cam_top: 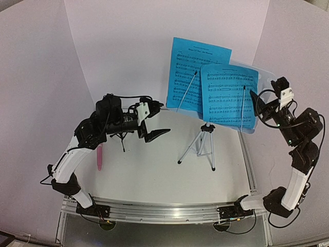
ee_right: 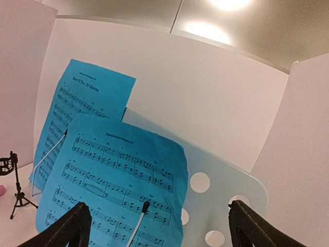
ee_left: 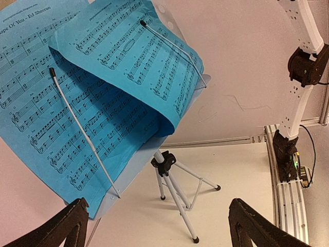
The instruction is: Set up the instrument practice props
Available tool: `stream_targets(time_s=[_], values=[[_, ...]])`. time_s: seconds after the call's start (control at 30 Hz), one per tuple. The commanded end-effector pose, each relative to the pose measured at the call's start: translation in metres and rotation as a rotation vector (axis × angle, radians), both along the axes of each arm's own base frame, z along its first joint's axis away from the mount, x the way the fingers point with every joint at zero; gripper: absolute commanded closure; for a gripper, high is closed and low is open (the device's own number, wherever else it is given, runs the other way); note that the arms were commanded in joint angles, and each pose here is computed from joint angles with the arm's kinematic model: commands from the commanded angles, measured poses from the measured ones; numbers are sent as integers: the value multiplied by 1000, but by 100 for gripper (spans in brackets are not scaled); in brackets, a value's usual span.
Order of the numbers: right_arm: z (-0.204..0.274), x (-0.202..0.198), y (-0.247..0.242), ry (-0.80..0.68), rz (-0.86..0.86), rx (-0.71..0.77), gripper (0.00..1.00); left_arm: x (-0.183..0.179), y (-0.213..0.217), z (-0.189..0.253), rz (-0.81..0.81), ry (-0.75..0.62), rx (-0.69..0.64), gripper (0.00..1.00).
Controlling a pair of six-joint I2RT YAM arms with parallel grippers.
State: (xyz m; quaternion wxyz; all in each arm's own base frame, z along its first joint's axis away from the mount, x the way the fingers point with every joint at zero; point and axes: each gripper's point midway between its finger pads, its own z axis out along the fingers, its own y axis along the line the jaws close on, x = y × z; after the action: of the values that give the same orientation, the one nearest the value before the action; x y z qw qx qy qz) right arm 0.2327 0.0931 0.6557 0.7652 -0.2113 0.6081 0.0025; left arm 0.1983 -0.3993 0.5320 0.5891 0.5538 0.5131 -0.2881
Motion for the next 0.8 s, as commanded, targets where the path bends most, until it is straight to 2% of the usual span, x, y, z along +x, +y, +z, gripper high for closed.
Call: stream_targets(time_s=[0.0,0.27,0.5,0.7,0.77], values=[[6,31,3,-22,-67,-1,12,-14,22,24,-5,-35,-64,5],[1,51,6,-14,-108,-21,20,-15,28,25,11,-46,-63,5],[6,48,5,-29,-110,-21,29,-17,29,25,4,-42,-63,5],[9,44,0,-47,-123,-23,31,-16,28,24,3,-44,-61,6],[9,46,1,-48,-123,-31,37,-15,27,23,3,-45,-58,6]])
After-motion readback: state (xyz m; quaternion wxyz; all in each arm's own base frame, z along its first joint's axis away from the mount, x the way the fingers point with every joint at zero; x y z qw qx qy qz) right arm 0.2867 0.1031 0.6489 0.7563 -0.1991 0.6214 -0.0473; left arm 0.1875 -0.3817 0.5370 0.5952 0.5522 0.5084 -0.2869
